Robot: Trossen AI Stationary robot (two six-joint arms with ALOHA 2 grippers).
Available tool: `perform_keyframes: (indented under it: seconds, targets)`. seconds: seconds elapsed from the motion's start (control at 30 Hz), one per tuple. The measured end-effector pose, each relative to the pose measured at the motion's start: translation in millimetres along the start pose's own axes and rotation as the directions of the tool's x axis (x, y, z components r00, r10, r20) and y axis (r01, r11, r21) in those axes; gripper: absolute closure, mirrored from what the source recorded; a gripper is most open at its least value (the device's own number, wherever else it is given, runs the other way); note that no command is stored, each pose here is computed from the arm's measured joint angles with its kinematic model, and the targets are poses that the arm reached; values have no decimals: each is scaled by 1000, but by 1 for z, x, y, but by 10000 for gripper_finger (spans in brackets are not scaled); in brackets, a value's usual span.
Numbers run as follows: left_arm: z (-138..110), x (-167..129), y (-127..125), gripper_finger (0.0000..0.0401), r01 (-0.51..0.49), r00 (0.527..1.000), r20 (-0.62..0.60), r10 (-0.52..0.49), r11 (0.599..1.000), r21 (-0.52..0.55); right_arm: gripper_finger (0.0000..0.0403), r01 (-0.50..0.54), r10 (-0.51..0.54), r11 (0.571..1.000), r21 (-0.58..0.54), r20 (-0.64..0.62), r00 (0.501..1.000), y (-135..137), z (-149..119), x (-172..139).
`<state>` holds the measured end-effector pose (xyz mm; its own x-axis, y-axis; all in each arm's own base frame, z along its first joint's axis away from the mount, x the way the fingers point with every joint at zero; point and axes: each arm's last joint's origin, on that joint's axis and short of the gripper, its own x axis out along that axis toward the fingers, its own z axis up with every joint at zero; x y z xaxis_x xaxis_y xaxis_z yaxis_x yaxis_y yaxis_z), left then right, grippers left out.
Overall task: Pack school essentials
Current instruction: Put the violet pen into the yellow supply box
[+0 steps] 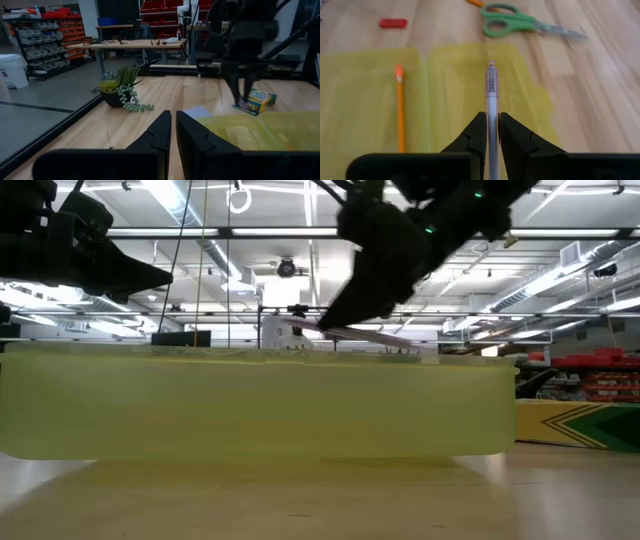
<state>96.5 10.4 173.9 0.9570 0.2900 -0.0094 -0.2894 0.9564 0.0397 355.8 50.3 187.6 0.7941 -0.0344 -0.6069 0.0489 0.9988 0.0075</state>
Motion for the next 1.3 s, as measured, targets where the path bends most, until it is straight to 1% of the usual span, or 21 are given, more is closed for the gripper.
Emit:
perform_keyframes:
  seconds: [0.17, 0.3, 0.57, 0.73, 0.87, 1.03, 1.2, 1.3]
  targets:
    - [0, 0, 0, 375, 0, 1000, -1, 0, 1000, 0, 356, -38, 38, 999, -6, 27, 999, 10, 25, 19]
    - [0, 0, 0, 377, 0, 1000, -1, 0, 1000, 0, 356, -61, 61, 998, -13, 51, 997, 21, 40, 30]
    - [0, 0, 0, 367, 0, 1000, 0, 0, 1000, 0, 356, -98, 98, 995, -21, 4, 995, 50, 48, 49]
    - [0, 0, 0, 367, 0, 1000, -1, 0, 1000, 0, 356, -130, 130, 991, -27, -14, 991, 70, 50, 48]
    - [0, 0, 0, 373, 0, 1000, -1, 0, 1000, 0, 356, -158, 157, 987, -38, -20, 987, 83, 47, 45]
    - [0, 0, 0, 374, 0, 1000, 0, 0, 1000, 0, 356, -178, 174, 981, -73, -57, 983, 95, 32, 43]
    - [0, 0, 0, 367, 0, 1000, -1, 0, 1000, 0, 356, -167, 157, 981, -103, -101, 983, 93, 15, 46]
    - [0, 0, 0, 365, 0, 1000, -1, 0, 1000, 0, 356, -164, 154, 980, -113, -88, 984, 91, 9, 48]
